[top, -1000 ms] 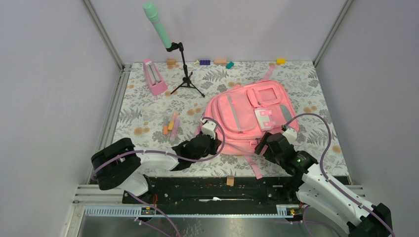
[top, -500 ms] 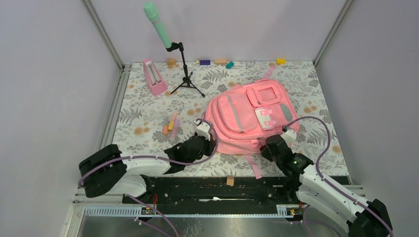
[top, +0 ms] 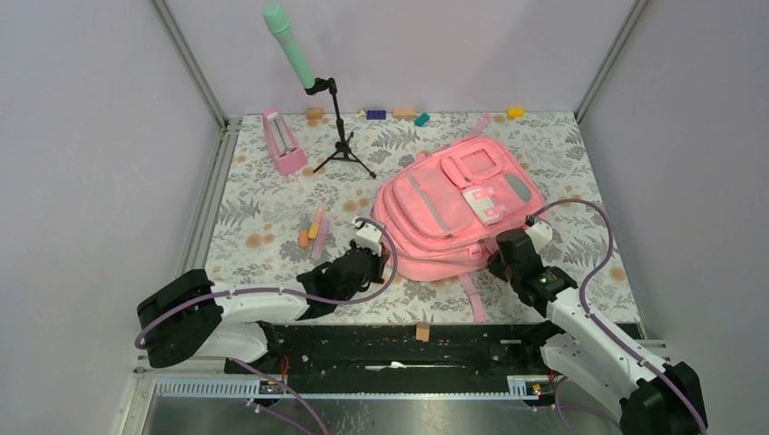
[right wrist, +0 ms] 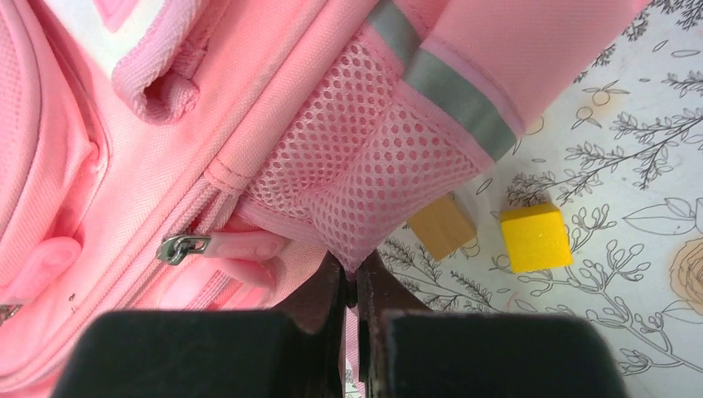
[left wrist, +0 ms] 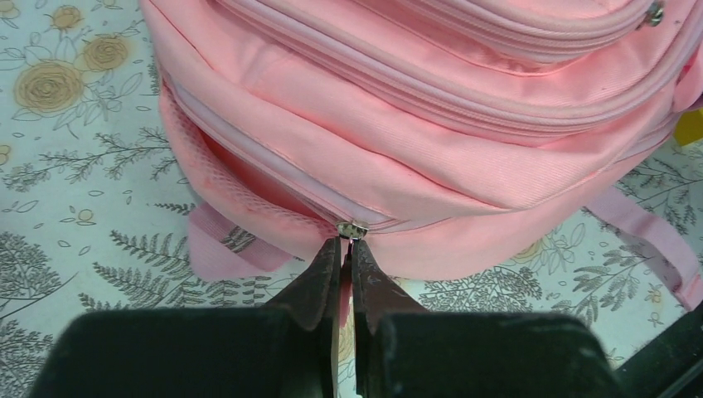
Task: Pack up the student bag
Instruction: Zip the student bag at the center of the board.
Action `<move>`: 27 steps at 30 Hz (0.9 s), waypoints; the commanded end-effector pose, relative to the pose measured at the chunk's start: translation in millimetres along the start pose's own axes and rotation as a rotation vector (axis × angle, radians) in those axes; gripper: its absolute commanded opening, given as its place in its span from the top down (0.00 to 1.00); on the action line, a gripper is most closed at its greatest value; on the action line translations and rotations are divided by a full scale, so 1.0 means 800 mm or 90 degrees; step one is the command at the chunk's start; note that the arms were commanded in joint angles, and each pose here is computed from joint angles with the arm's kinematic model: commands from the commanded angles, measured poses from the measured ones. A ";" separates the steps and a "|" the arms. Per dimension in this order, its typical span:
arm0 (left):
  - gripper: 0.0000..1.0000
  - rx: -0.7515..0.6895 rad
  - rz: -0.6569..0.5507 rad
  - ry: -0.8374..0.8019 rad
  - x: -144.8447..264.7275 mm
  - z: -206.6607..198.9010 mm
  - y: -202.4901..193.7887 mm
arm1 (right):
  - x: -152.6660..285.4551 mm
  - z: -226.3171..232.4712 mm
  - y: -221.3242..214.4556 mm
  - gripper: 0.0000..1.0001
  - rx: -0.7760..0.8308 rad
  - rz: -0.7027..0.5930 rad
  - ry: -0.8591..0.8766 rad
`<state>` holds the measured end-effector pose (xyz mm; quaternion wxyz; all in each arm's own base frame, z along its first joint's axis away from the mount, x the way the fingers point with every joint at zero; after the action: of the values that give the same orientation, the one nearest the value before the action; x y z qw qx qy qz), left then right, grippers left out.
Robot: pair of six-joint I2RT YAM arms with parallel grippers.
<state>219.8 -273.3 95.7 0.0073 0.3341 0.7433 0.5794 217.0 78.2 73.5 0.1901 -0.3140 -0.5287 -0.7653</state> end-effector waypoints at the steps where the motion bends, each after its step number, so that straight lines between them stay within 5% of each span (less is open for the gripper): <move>1: 1.00 -0.001 -0.066 0.069 -0.005 0.025 0.041 | -0.003 -0.015 0.053 1.00 0.006 -0.070 -0.049; 17: 1.00 0.054 -0.098 0.131 -0.051 0.081 0.092 | -0.050 0.000 0.129 1.00 -0.037 -0.022 -0.004; 22: 1.00 0.039 -0.082 0.043 -0.054 0.049 0.093 | -0.040 0.016 0.140 1.00 -0.082 0.005 0.056; 23: 1.00 0.037 -0.080 0.026 -0.052 0.041 0.093 | -0.034 0.020 0.138 0.95 -0.086 0.014 0.071; 27: 1.00 0.023 -0.067 -0.024 -0.041 0.014 0.086 | -0.012 0.022 0.113 0.35 -0.107 0.044 0.099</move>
<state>287.1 -244.8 93.4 -0.0392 0.2967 0.7543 0.5844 285.8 52.1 98.6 0.2332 -0.3403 -0.4527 -0.7905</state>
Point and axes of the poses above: each gripper's point midway between its finger pads, its own x axis back along the fingers, its own z axis along the line the jaws close on, y = z × x, the point moved 1 cm from there along x, back along the fingers, and after that the axes turned 10 degrees about x, right-handed, at the moved point
